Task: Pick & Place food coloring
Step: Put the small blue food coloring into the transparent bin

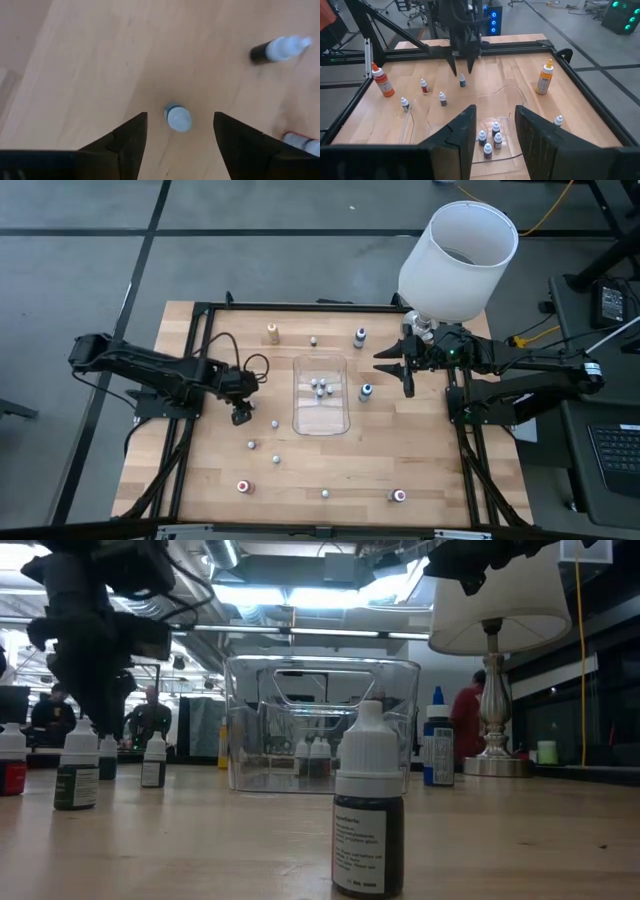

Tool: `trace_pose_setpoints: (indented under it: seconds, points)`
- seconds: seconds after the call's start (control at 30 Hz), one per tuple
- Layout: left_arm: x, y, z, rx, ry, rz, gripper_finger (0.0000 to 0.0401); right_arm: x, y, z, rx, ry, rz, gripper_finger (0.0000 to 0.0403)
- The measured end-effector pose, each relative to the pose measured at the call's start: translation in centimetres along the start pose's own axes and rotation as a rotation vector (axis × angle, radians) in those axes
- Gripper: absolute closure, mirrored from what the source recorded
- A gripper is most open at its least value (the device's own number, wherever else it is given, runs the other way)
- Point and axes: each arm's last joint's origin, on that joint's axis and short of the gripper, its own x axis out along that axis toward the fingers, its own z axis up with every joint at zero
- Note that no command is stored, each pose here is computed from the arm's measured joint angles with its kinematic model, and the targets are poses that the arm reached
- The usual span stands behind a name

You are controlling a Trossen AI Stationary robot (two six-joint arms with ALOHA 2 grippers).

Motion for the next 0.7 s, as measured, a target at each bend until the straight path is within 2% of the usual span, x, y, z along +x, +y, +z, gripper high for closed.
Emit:
trace_pose_setpoints:
  seconds: [0.17,0.4,0.7]
  points:
    - [1.3,0.0,0.1,0.003,0.06,0.042,0.0194,0.0,0.0,0.0,0.0,0.001,0.0,0.0265]
    - [2.1,-0.2,0.4,0.011,0.059,0.05,0.0223,0.0,0.0,0.0,0.0,0.002,0.0,0.0265]
    - [2.1,-0.3,0.4,0.01,0.067,0.034,0.0305,0.0,0.0,0.0,0.0,0.002,0.0,0.0265]
